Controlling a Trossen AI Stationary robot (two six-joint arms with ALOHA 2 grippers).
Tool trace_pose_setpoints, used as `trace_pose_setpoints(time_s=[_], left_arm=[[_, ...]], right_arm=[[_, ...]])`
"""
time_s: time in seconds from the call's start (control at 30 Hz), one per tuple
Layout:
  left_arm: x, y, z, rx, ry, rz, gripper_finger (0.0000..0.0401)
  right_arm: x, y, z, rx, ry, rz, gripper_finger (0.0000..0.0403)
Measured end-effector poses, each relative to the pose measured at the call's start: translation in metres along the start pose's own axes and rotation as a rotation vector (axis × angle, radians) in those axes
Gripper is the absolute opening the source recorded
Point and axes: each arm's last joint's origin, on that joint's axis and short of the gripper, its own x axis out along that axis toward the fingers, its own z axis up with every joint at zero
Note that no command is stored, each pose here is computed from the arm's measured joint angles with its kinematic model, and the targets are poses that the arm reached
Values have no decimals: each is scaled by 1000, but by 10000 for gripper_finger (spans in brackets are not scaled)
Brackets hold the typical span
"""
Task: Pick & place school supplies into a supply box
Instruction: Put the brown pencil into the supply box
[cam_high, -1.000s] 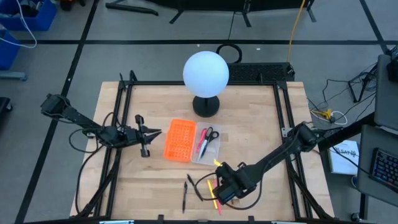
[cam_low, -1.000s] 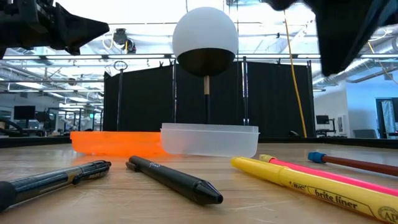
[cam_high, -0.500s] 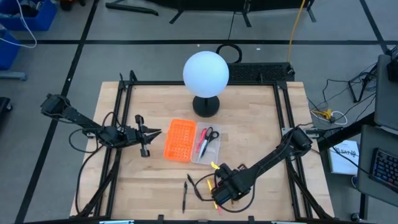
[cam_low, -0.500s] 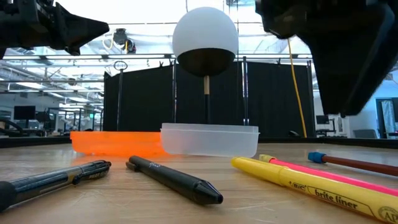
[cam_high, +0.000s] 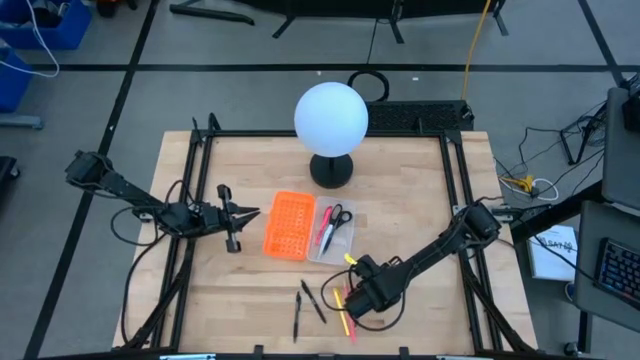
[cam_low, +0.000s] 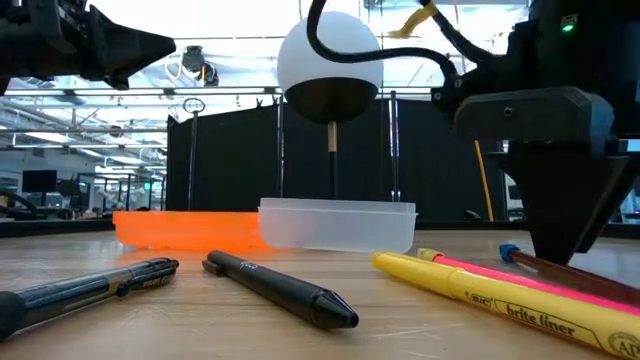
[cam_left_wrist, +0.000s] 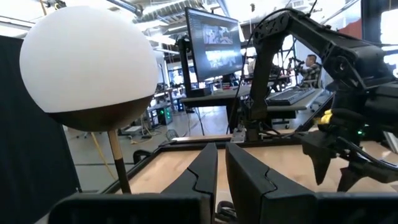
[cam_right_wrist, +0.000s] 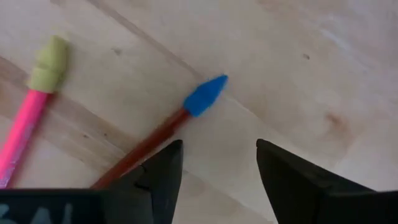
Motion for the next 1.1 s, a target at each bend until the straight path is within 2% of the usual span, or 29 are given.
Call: trace_pose_setpoints(time_s=[0.2, 0.37, 0.6, 0.83, 1.1], left_arm=[[0, 0, 0, -1, 0, 0, 42], [0, 0, 0, 4, 1, 0, 42], [0, -1, -5, -17, 45, -12, 42], [0, -1, -5, -63, 46, -11, 42], [0, -2, -8, -32, 69, -17, 42]], right_arm=[[-1, 0, 3, -7, -1, 13, 197], [-14, -8, 5, 12, -11, 15, 196], [-41, -14, 13, 52, -119, 118, 196], [-36, -11, 27, 95, -56, 139, 196], [-27, -8, 34, 92, 13, 143, 196]])
